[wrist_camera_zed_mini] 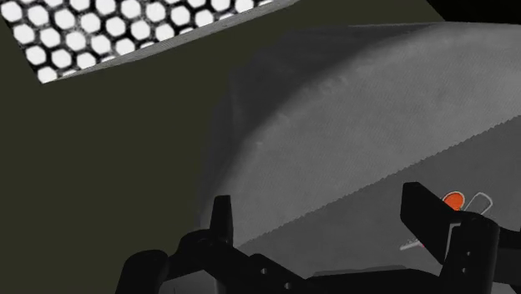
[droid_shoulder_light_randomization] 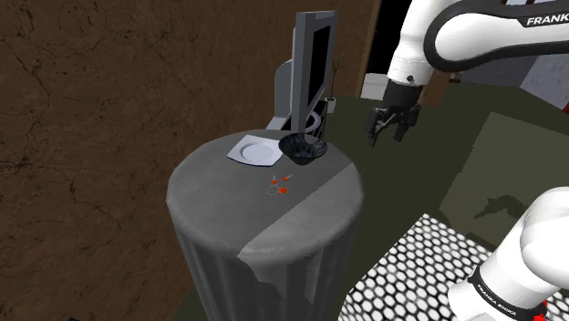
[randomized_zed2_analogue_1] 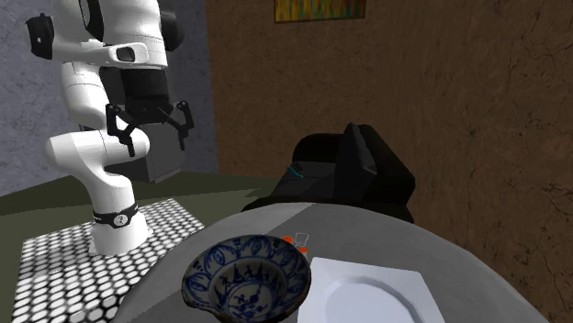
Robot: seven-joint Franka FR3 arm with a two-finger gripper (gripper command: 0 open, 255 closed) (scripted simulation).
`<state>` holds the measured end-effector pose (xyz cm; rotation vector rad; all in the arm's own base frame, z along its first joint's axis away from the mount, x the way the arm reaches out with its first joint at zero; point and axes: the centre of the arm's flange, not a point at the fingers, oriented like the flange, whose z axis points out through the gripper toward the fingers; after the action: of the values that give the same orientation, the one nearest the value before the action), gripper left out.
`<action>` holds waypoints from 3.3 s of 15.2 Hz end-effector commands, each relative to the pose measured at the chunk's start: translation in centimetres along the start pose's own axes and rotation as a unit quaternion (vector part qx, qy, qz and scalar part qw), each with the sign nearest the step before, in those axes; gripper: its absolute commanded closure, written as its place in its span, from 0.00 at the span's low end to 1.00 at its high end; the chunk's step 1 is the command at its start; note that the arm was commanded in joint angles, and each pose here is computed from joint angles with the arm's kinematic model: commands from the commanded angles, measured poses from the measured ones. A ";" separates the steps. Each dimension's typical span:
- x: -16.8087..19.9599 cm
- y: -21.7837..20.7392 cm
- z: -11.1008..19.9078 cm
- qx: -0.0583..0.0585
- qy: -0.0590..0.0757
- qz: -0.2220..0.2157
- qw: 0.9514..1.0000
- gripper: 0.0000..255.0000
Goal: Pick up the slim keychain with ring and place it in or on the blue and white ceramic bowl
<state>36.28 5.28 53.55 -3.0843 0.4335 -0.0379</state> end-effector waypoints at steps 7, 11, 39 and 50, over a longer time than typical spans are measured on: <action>5.1 -8.4 5.0 -0.009 -0.014 0.053 0.998 0.00; 7.9 -12.4 7.6 -0.014 -0.020 0.080 0.997 0.00; 19.0 -24.6 21.3 -0.031 -0.044 0.173 0.983 0.00; 19.2 -24.6 21.4 -0.031 -0.044 0.173 0.984 1.00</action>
<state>62.10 24.47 34.07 -2.9977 0.9628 0.1075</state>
